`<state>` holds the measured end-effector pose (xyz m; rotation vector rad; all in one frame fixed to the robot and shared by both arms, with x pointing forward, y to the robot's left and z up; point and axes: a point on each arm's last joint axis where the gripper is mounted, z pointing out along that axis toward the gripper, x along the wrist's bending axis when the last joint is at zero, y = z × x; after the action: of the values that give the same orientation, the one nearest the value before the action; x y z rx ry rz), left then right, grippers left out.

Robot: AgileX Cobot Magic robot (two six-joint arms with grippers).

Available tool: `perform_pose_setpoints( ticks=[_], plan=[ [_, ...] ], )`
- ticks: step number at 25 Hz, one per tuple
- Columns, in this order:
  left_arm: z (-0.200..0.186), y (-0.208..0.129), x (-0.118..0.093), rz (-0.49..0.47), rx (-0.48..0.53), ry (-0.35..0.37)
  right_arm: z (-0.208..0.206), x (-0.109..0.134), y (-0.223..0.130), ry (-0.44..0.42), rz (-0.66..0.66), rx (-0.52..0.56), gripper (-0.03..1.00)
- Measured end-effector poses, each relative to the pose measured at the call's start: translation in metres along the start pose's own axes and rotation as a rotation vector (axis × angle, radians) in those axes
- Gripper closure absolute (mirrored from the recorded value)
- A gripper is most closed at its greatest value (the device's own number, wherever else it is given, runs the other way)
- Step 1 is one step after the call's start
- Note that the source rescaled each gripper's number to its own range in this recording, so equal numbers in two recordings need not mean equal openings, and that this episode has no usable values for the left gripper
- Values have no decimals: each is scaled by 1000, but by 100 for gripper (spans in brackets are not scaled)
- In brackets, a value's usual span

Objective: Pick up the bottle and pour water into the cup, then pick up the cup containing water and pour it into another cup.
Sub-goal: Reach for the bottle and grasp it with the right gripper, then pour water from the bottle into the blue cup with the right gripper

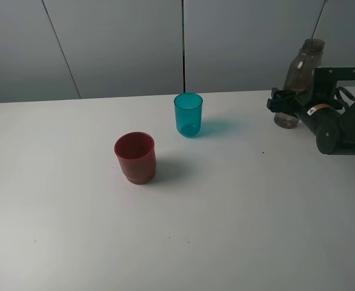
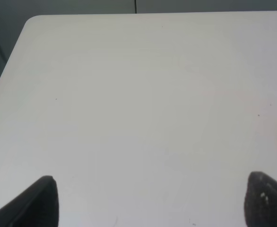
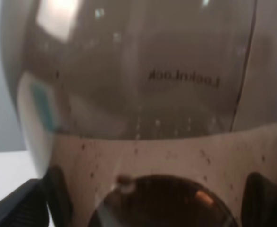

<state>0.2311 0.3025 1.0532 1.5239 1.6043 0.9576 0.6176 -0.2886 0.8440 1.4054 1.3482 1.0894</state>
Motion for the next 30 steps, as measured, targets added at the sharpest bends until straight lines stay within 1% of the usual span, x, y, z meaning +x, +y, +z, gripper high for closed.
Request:
perform_pose_setpoints(
  ticks=[4, 15, 16, 17, 18, 19, 20, 21, 22, 26, 30],
  plan=[
    [0, 0, 0, 0, 0, 0, 6, 0, 3, 1, 1, -20, 21],
    [0, 0, 0, 0, 0, 0, 7, 0, -1, 0, 10, -7, 21],
    [0, 0, 0, 0, 0, 0, 7, 0, -1, 0, 10, -7, 23],
    [0, 0, 0, 0, 0, 0, 7, 0, -1, 0, 10, -7, 28],
    [0, 0, 0, 0, 0, 0, 7, 0, -1, 0, 10, -7, 36],
    [0, 0, 0, 0, 0, 0, 7, 1, -1, 2, 11, -9, 50],
    [0, 0, 0, 0, 0, 0, 7, 1, -1, 2, 11, -14, 76],
    [0, 0, 0, 0, 0, 0, 7, 0, 0, 2, 10, -18, 97],
    [0, 0, 0, 0, 0, 0, 7, 0, -1, 6, 4, -19, 95],
    [0, 0, 0, 0, 0, 0, 7, 2, -1, 18, -10, -23, 95],
    [0, 0, 0, 0, 0, 0, 7, 5, -1, 60, -81, -36, 95]
  ],
)
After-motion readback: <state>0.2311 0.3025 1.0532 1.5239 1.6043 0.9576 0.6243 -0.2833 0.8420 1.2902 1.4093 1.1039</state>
